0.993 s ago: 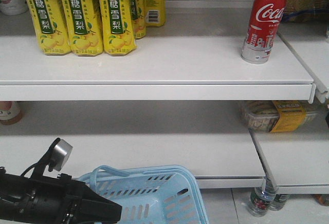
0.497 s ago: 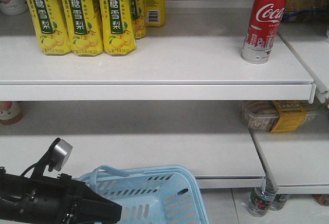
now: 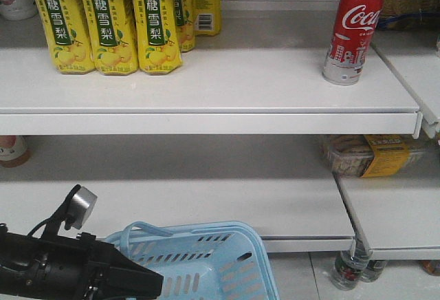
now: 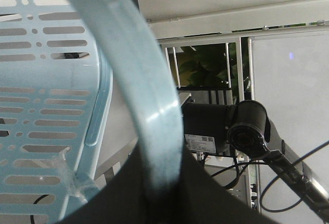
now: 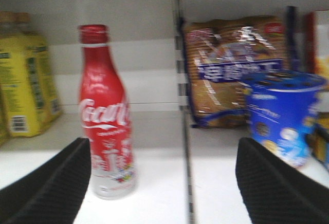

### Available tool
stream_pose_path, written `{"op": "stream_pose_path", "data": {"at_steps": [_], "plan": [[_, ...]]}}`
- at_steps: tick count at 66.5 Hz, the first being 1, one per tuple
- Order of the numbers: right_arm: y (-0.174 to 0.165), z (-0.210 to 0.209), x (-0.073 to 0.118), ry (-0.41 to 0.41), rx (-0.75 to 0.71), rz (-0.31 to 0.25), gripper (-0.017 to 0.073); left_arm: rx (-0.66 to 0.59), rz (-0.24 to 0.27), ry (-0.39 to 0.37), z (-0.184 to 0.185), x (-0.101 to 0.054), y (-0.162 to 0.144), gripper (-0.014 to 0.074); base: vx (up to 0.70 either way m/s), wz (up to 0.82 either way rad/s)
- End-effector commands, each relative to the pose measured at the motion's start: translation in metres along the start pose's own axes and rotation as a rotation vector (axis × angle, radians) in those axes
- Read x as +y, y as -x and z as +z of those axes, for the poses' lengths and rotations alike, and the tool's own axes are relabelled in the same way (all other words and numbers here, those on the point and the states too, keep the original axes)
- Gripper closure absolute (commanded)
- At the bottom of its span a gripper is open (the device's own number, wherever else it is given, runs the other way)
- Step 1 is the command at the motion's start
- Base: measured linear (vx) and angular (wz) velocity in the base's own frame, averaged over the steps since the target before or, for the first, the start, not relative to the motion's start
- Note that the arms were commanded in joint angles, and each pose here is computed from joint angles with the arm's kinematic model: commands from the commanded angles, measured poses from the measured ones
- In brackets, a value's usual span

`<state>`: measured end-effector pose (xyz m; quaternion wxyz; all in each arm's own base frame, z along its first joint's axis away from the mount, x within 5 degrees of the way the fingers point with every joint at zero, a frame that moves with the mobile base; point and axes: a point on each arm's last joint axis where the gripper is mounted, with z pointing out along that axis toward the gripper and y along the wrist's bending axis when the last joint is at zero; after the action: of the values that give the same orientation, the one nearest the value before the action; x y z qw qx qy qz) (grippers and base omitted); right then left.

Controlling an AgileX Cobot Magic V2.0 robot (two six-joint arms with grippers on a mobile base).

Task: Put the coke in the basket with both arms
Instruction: 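Reach the open right gripper up to the red Coca-Cola bottle, then close the right gripper on the bottle and lift it off the shelf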

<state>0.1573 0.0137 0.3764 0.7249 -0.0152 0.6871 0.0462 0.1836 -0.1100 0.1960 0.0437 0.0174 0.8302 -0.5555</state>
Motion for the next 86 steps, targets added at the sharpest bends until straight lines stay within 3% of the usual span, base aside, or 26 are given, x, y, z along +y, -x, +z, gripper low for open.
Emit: {"op": "stream_pose_path", "data": {"at_steps": [1, 6, 14, 53, 86], "plan": [[0.025, 0.01, 0.013, 0.068, -0.106, -0.028, 0.0008, -0.034, 0.029, -0.109, -0.003, -0.019, 0.004, 0.06, 0.0, 0.0], [0.032, 0.019, 0.023, 0.12, -0.13, -0.056, 0.0008, -0.034, 0.029, -0.109, -0.003, -0.019, 0.004, 0.06, 0.0, 0.0], [0.042, 0.036, 0.033, 0.156, -0.153, -0.051, 0.0008, -0.034, 0.029, -0.109, -0.003, -0.019, 0.004, 0.06, 0.0, 0.0], [0.054, 0.107, 0.043, 0.145, -0.122, -0.052, 0.0008, -0.034, 0.029, -0.109, -0.003, -0.019, 0.004, 0.06, 0.0, 0.0], [0.063, 0.135, 0.043, 0.128, -0.155, -0.057, 0.0008, -0.034, 0.029, -0.109, -0.003, -0.019, 0.004, 0.06, 0.0, 0.0]]}}
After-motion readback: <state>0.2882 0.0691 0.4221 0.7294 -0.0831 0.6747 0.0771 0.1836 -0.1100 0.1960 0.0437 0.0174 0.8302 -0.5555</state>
